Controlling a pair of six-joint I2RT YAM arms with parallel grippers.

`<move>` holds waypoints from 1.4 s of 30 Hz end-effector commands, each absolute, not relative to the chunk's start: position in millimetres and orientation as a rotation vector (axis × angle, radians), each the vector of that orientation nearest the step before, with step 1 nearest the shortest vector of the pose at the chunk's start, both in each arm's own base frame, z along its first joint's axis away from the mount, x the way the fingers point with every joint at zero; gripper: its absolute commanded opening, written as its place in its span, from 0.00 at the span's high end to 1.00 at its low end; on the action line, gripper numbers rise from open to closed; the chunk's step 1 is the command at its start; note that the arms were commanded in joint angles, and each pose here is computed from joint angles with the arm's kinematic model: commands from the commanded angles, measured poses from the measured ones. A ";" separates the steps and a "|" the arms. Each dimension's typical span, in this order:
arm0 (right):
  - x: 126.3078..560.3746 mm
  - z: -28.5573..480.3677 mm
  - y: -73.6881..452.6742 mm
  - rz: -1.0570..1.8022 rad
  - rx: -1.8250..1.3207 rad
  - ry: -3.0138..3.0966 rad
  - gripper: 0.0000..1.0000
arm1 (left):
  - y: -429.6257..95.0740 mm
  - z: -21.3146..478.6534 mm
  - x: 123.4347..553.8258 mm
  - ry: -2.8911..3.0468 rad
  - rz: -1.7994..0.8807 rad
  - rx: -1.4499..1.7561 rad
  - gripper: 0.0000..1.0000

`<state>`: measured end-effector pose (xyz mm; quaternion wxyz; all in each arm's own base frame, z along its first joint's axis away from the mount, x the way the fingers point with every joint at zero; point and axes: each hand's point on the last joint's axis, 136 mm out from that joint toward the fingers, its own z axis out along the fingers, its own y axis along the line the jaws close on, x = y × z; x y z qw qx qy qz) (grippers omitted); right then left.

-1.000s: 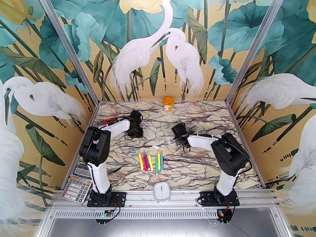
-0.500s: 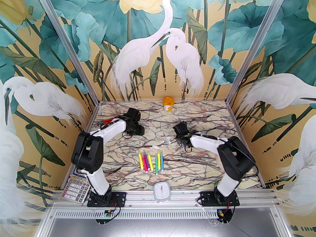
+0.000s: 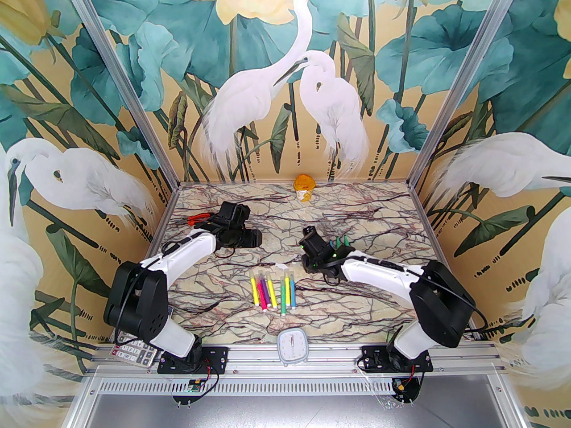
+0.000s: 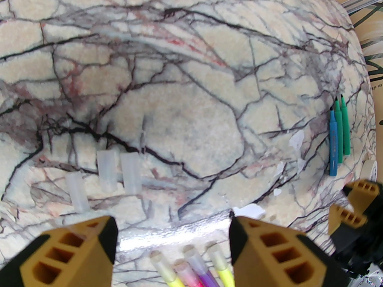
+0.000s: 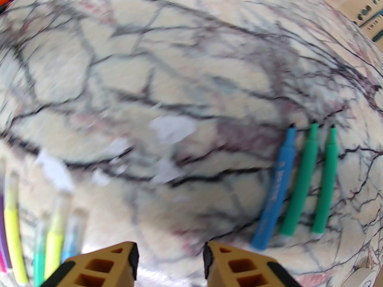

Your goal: Open the pen caps

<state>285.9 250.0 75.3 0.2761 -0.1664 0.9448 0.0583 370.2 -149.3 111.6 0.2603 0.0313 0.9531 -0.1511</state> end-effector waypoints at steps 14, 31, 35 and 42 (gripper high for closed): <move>218.4 41.8 294.9 0.251 -0.511 2.713 0.49 | -138.5 133.2 380.7 2.406 -0.402 0.003 0.25; 213.6 16.2 306.7 0.167 -0.559 2.784 0.56 | -134.8 124.4 377.2 2.411 -0.375 0.016 0.24; 214.3 15.6 303.5 0.146 -0.548 2.785 0.59 | -135.1 121.0 376.9 2.420 -0.376 0.016 0.24; 215.6 4.5 290.9 0.064 -0.532 2.803 0.63 | -135.4 123.6 375.2 2.408 -0.384 0.020 0.23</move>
